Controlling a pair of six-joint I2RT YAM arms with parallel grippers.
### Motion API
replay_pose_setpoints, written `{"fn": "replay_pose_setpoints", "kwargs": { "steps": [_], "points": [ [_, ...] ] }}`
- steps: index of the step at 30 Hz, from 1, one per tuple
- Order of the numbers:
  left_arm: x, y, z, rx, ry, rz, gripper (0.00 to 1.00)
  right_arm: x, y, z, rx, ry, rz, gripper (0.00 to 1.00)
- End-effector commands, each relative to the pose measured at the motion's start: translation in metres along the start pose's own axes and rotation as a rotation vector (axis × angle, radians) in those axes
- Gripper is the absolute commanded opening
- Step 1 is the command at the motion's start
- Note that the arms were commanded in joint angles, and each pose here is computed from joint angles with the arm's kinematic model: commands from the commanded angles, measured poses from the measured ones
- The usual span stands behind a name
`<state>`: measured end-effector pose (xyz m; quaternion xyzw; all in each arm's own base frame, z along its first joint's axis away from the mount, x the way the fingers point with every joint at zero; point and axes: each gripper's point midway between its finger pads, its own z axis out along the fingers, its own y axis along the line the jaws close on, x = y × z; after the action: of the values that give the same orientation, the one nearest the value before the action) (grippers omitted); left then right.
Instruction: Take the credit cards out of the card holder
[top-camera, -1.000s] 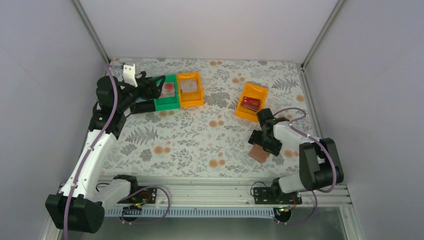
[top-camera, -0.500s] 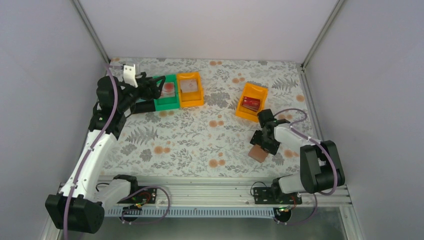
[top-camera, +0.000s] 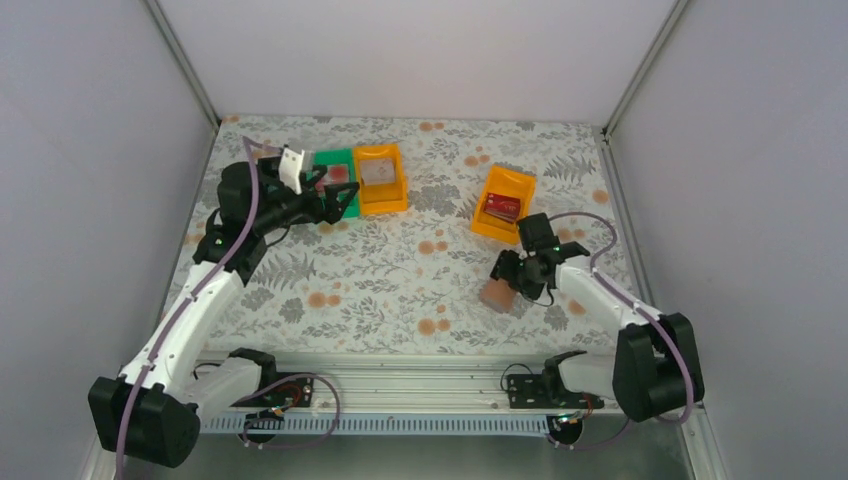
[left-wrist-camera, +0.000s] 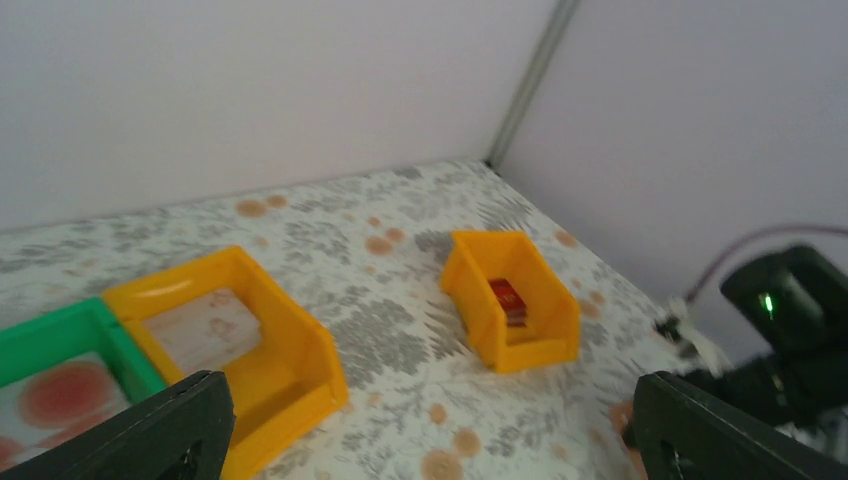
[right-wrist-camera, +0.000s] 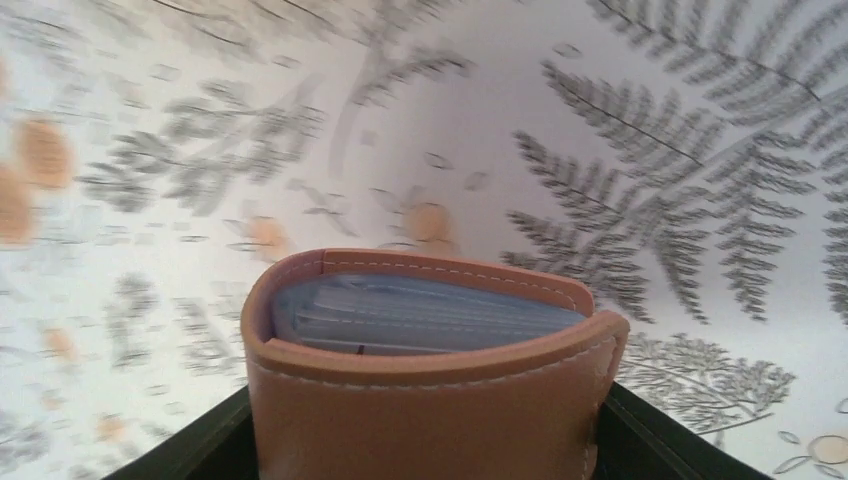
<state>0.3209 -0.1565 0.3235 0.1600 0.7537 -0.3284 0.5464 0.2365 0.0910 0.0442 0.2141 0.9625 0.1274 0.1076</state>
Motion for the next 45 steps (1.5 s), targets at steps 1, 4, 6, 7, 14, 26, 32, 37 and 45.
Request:
{"fn": "replay_pose_setpoints", "kwargs": {
  "steps": [1, 4, 6, 7, 14, 26, 32, 37, 45],
  "points": [
    [0.031, -0.030, 0.009, 0.167, 0.080, 0.072, 0.98, -0.019, 0.056, -0.045, -0.193, -0.076, -0.024, 0.57],
    [0.044, -0.054, 0.012, 0.266, 0.124, 0.120, 0.95, -0.035, 0.096, -0.089, -0.288, -0.143, -0.053, 0.55],
    [0.047, -0.083, 0.006, 0.414, 0.135, 0.175, 0.95, -0.044, 0.120, -0.118, -0.323, -0.197, -0.064, 0.55],
    [0.048, -0.096, 0.004, 0.479, 0.136, 0.206, 0.95, -0.048, 0.135, -0.134, -0.348, -0.229, -0.070, 0.54],
    [0.038, -0.107, 0.027, 0.452, 0.161, 0.164, 1.00, -0.063, 0.240, -0.212, -0.516, -0.404, -0.172, 0.54],
    [0.007, -0.092, 0.042, 0.348, 0.102, 0.001, 1.00, -0.040, 0.346, -0.264, -0.659, -0.528, -0.422, 0.53],
    [-0.003, -0.098, 0.041, 0.383, 0.078, 0.004, 1.00, -0.026, 0.361, -0.261, -0.645, -0.527, -0.494, 0.53],
    [-0.012, -0.092, 0.041, 0.362, 0.063, -0.044, 0.55, -0.017, 0.366, -0.264, -0.662, -0.530, -0.549, 0.54],
    [-0.008, -0.100, 0.028, 0.405, 0.064, -0.002, 0.02, 0.002, 0.363, -0.276, -0.727, -0.531, -0.736, 0.85]
  ]
}}
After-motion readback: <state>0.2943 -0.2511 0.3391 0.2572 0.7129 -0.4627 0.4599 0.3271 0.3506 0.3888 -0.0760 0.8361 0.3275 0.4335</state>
